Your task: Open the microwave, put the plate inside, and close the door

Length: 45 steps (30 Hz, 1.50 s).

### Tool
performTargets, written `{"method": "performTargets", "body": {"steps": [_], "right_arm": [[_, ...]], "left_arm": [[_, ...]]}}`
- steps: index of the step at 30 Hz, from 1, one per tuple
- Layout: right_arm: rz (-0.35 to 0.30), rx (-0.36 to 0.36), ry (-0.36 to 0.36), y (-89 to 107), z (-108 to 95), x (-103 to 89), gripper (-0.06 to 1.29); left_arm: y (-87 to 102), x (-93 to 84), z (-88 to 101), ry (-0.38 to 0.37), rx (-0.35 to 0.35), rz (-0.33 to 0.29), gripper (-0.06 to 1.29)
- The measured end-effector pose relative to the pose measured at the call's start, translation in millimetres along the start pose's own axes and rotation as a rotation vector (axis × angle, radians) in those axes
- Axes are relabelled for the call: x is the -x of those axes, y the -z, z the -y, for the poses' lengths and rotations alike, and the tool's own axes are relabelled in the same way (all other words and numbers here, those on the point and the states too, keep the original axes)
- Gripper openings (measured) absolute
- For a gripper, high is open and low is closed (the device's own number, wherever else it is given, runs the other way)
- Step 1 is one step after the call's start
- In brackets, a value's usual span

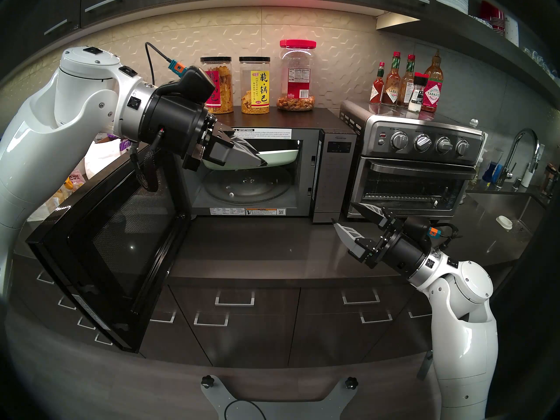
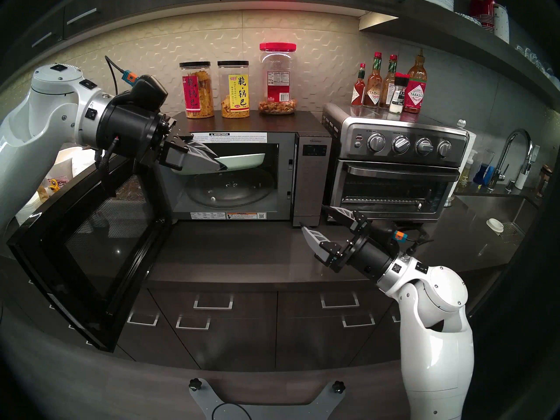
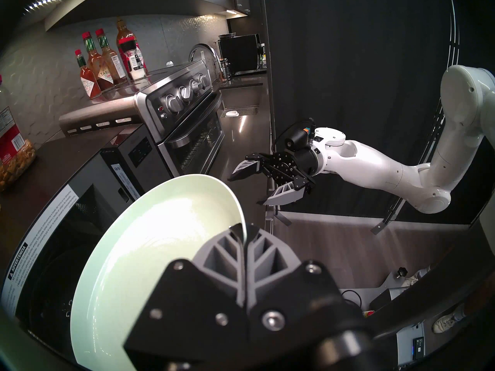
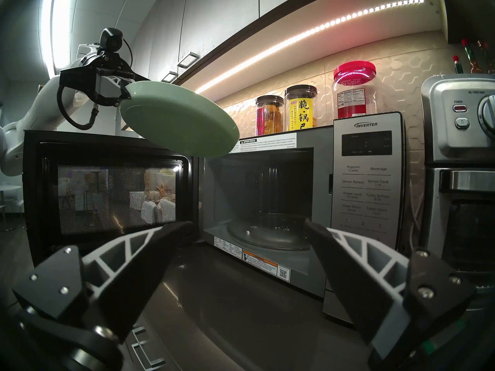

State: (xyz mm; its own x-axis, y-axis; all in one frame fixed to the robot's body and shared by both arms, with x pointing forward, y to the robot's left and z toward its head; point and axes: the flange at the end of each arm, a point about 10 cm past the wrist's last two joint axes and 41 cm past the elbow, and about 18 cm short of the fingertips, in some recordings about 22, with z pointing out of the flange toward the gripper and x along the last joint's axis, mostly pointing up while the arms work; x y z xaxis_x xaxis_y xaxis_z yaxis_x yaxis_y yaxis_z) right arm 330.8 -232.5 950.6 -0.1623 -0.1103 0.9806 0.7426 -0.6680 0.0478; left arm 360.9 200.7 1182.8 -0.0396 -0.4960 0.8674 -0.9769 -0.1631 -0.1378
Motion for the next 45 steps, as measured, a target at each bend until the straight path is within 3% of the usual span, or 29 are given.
{"method": "performTargets", "body": {"steps": [45], "right_arm": [[0.005, -0.008, -0.005, -0.5, 1.5, -2.7, 1.21]], "left_arm": [[0.0, -0.2, -0.1, -0.001, 0.001, 0.0, -0.02]]}}
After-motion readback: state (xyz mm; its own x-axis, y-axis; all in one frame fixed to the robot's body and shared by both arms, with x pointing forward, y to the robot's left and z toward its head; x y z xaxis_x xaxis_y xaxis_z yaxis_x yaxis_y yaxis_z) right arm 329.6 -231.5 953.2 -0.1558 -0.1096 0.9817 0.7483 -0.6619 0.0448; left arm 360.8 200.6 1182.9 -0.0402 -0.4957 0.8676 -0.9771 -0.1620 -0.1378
